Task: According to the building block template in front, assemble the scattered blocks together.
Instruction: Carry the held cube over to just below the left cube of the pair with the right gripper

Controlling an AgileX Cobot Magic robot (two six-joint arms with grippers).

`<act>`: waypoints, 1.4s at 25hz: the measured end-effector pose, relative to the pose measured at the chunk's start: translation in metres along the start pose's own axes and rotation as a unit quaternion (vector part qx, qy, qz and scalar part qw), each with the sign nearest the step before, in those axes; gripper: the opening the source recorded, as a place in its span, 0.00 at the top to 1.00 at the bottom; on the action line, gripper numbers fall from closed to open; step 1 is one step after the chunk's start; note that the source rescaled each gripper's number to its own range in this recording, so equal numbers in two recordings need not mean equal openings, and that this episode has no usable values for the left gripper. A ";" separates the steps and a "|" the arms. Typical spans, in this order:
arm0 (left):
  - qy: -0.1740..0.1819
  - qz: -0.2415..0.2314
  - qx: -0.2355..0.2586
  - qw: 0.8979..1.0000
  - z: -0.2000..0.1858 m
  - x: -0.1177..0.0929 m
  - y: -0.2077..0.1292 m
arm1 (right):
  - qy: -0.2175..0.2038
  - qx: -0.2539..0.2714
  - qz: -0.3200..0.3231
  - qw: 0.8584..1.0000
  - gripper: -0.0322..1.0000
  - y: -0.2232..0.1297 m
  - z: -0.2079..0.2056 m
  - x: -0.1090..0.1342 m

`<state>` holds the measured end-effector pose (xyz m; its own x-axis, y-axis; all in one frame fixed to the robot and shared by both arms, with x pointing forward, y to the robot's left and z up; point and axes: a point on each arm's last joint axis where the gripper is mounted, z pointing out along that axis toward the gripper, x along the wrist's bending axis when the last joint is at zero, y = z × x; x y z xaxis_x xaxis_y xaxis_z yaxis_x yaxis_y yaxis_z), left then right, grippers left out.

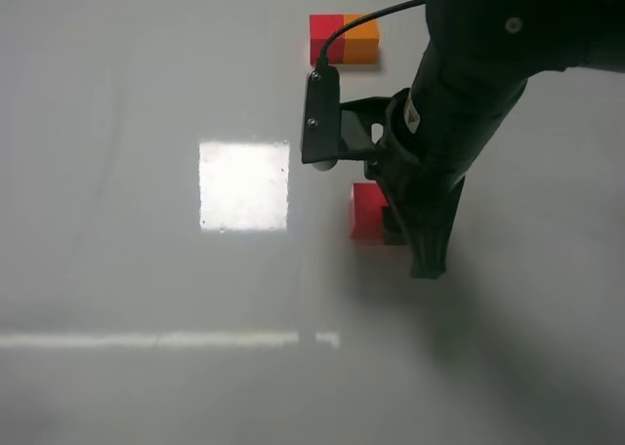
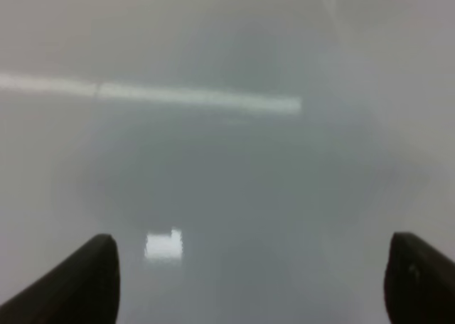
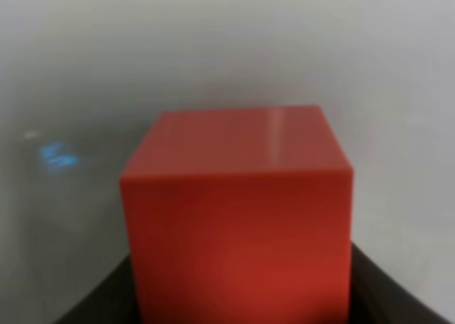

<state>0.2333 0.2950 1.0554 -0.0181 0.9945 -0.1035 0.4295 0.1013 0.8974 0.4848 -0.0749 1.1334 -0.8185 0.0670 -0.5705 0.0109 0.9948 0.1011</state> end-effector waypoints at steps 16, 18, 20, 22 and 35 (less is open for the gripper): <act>0.000 0.000 0.000 1.000 0.000 0.000 0.000 | -0.002 -0.006 0.007 1.000 0.94 0.017 0.017 -0.003; 0.000 0.000 0.000 1.000 0.000 0.000 0.000 | -0.002 -0.006 0.015 1.000 0.94 0.017 0.017 -0.003; 0.000 0.000 0.000 1.000 0.000 0.000 0.000 | -0.003 -0.007 0.020 1.000 0.94 0.017 0.017 -0.003; 0.000 0.000 0.000 1.000 0.000 0.000 0.000 | -0.003 -0.008 0.021 1.000 0.94 0.017 0.017 -0.003; 0.000 -0.001 0.001 1.000 0.000 0.000 0.000 | -0.016 -0.032 0.027 0.999 0.22 0.013 -0.001 -0.007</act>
<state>0.2333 0.2950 1.0552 -0.0198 0.9943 -0.1049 0.4308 0.1032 0.8966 0.4901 -0.0628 1.1390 -0.7985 0.1245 -0.5890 0.0172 0.9827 0.1844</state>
